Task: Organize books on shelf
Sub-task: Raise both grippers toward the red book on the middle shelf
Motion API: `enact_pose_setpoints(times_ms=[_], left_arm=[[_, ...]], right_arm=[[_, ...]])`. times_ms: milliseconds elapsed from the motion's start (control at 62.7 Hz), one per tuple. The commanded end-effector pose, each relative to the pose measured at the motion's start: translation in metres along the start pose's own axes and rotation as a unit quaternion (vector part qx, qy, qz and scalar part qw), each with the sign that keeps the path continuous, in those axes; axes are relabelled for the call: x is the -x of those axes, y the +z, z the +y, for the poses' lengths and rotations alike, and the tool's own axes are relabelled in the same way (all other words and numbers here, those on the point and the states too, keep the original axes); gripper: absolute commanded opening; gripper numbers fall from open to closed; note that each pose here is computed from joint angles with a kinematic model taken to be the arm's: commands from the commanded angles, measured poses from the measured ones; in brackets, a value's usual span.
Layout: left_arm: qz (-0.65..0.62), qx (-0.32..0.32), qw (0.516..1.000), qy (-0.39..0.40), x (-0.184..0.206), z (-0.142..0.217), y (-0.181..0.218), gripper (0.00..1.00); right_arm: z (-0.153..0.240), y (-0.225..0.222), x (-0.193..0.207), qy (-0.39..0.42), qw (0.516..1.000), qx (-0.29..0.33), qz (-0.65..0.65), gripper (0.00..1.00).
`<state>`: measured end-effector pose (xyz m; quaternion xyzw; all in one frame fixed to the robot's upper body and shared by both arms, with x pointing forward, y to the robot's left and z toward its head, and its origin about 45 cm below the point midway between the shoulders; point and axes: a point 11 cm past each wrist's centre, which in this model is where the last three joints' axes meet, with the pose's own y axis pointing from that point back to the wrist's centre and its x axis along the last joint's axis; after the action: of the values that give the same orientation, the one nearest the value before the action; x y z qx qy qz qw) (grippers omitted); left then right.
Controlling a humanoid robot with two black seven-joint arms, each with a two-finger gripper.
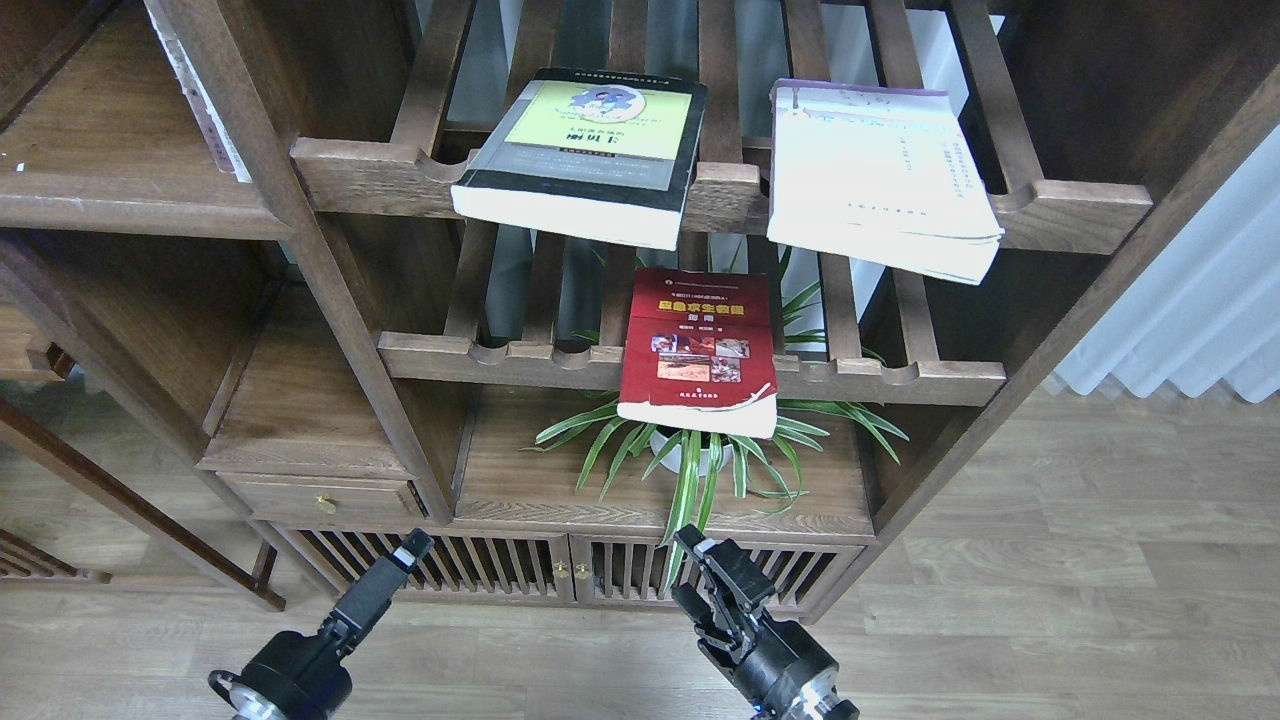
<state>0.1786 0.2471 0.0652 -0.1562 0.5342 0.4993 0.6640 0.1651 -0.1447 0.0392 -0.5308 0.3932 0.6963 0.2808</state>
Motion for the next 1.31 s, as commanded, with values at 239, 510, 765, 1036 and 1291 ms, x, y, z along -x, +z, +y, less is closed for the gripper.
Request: enact_pose_setpoints(times_ms=[239,510,765,1036,1291], left_arm=[[0.003,0.023,0.999,-0.039,0.007,-0.001,0.012,1.0],[-0.011,0.053,0.996,-0.068,0.011,-0.005,0.039,1.0],[-0.025,0.065,0.996,-0.048,-0.003,-0.009,0.054,1.0],[-0.033,0.088,0.995,-0.038,-0.009,-0.005,0.071,1.0],[-0.045,0.085,0.995,-0.019,-0.021,0.002,0.077,1.0]], right_arm=[[0.002,-0.004,0.005,-0.054,0.998,-0.002,0.014,1.0],[0.003,-0.001,-0.002,-0.051,0.999,0.008,0.016,1.0],[-0.001,-0.012,-0.017,-0.025,0.999,0.006,0.029,1.0],[0.001,-0.015,-0.024,-0.013,0.999,0.003,0.03,1.0],[-0.013,-0.019,-0.01,-0.031,0.998,0.012,0.044,1.0]])
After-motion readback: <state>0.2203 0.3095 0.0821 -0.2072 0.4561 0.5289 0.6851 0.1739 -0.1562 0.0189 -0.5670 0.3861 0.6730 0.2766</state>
